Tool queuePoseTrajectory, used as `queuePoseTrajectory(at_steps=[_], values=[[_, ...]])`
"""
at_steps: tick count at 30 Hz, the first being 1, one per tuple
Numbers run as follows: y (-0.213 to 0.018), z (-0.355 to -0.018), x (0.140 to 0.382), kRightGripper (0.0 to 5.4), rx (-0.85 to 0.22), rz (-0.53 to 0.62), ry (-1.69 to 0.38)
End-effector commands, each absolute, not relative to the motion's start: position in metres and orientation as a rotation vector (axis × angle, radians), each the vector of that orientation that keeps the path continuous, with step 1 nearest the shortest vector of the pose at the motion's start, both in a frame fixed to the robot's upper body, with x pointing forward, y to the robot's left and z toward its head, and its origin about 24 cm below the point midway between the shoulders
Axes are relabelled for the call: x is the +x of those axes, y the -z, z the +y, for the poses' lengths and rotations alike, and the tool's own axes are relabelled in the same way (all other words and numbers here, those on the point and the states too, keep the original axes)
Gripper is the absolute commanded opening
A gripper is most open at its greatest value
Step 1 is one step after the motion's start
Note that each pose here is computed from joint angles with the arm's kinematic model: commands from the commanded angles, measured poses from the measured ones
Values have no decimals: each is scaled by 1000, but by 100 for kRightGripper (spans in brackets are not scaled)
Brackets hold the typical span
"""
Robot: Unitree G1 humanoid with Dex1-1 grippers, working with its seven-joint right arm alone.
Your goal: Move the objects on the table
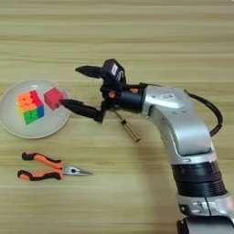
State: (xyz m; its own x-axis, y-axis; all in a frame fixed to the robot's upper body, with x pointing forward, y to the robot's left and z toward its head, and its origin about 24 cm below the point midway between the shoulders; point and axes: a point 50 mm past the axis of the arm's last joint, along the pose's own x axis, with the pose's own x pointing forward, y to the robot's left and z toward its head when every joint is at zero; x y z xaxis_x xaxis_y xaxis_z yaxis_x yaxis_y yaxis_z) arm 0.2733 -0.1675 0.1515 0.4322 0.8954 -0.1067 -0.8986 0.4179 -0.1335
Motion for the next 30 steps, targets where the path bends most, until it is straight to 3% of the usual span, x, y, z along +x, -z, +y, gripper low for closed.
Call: queuePoseTrajectory(at_steps=[1,16,30], values=[[-200,-189,281,538,-283,-149,-996],[-229,-225,281,538,-337,-206,-820],[-204,-242,286,538,-328,-62,-737]])
